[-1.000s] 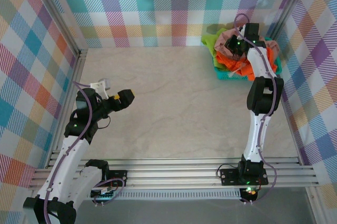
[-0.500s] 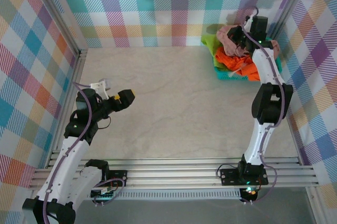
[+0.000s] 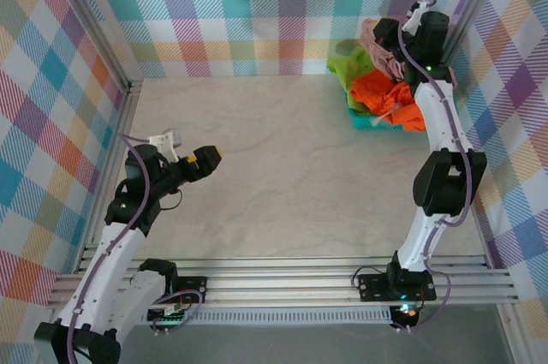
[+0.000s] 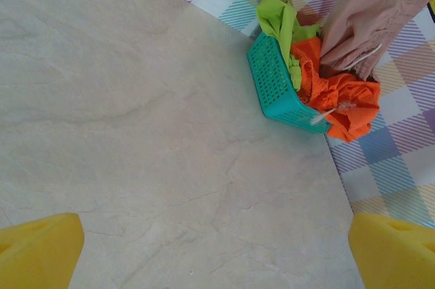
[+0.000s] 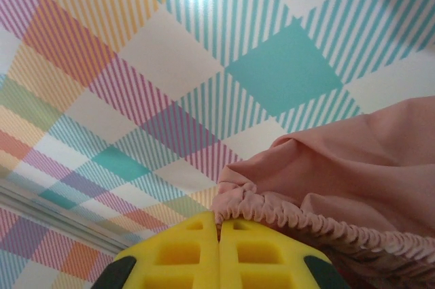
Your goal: Fold and stack the shorts
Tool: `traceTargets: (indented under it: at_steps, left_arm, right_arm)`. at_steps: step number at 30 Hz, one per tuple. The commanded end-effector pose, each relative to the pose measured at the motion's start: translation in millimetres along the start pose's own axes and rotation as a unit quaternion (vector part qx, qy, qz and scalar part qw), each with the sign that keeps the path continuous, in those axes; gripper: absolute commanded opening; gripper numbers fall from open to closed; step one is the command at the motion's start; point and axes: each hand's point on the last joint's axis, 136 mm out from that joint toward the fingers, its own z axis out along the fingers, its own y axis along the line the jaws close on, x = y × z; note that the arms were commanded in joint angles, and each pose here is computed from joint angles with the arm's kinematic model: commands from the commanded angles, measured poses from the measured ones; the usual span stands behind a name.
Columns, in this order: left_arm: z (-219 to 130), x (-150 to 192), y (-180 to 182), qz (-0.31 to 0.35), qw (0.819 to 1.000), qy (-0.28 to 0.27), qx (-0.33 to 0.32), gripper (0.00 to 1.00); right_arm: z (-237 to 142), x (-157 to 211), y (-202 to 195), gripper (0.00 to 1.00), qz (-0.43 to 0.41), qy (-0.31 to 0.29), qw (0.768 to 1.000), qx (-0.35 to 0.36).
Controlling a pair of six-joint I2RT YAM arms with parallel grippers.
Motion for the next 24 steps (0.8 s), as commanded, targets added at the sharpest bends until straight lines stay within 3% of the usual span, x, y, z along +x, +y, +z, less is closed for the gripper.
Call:
traceTargets:
  at_steps: [1, 13, 24]
  left_arm:
    - [-1.2, -5.2, -7.4, 0.005, 1.000, -0.017, 0.013, 1.00]
    - [2.9, -5.1, -11.3, 0.003, 1.000, -0.017, 0.020, 1.00]
    - [5.9, -5.7, -14.9, 0.001, 0.999, -0.020, 0.026, 1.00]
  right_arm:
    - [-22.6, -42.4, 86.1, 0.00, -0.047, -0.055, 0.991, -0.109]
    - [-64.4, -65.1, 217.5, 0.00, -0.103, -0.064, 0.958, -0.261]
    - [-124.0, -34.0, 344.6, 0.00, -0.145, -0.050, 0.898, -0.413]
